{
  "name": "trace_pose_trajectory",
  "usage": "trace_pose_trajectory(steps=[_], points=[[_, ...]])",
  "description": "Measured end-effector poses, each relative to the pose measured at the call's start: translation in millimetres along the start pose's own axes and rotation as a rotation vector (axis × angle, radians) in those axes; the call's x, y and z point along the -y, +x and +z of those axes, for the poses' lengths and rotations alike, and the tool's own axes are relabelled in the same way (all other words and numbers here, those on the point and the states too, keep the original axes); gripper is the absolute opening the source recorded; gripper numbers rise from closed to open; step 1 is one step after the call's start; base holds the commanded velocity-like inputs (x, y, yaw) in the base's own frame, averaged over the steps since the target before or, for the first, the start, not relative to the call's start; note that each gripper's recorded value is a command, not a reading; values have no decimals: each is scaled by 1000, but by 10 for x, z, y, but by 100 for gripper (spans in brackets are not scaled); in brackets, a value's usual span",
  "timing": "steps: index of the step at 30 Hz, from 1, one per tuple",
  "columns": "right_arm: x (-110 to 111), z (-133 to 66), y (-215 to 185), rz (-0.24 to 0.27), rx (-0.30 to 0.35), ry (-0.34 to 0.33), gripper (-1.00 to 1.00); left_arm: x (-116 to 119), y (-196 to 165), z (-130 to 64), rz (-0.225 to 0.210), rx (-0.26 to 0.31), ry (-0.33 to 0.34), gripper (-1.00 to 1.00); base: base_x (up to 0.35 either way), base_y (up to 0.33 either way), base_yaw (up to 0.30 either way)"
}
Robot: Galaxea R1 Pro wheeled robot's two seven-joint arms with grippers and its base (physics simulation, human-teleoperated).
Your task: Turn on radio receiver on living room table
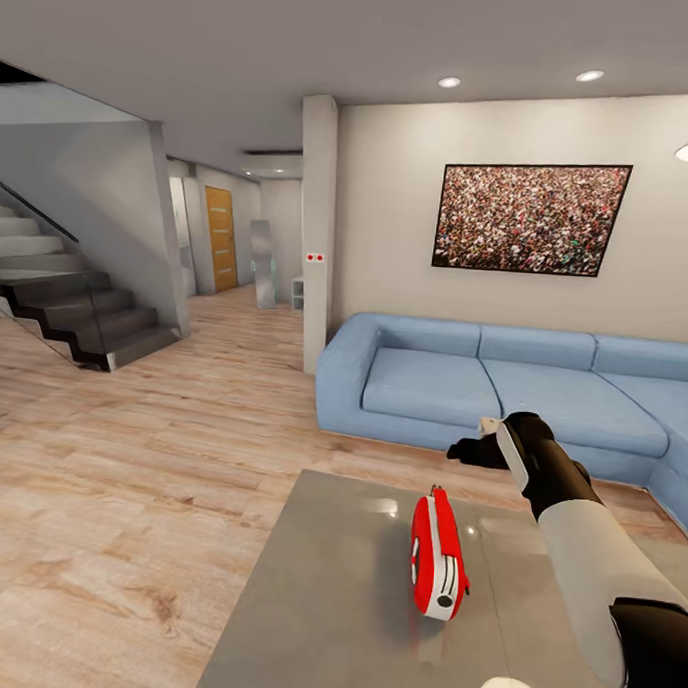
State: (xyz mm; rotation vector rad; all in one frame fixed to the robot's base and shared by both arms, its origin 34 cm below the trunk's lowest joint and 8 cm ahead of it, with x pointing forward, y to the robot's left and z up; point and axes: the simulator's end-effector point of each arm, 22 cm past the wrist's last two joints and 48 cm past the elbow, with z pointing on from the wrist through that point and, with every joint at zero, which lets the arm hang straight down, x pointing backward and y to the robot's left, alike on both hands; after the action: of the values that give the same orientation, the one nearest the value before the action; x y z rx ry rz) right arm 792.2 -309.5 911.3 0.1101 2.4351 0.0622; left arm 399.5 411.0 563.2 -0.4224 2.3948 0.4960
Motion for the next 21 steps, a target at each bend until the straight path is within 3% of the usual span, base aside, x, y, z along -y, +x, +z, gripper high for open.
trace_pose_trajectory(steps=[5,21], points=[[-2,6,10,0,-3,-1,100,-4,-5,1,-1,3,-1,100,134,0,0],[8,14,23,0,-6,4,100,-4,-6,1,-1,4,-1,100,7,0,0]])
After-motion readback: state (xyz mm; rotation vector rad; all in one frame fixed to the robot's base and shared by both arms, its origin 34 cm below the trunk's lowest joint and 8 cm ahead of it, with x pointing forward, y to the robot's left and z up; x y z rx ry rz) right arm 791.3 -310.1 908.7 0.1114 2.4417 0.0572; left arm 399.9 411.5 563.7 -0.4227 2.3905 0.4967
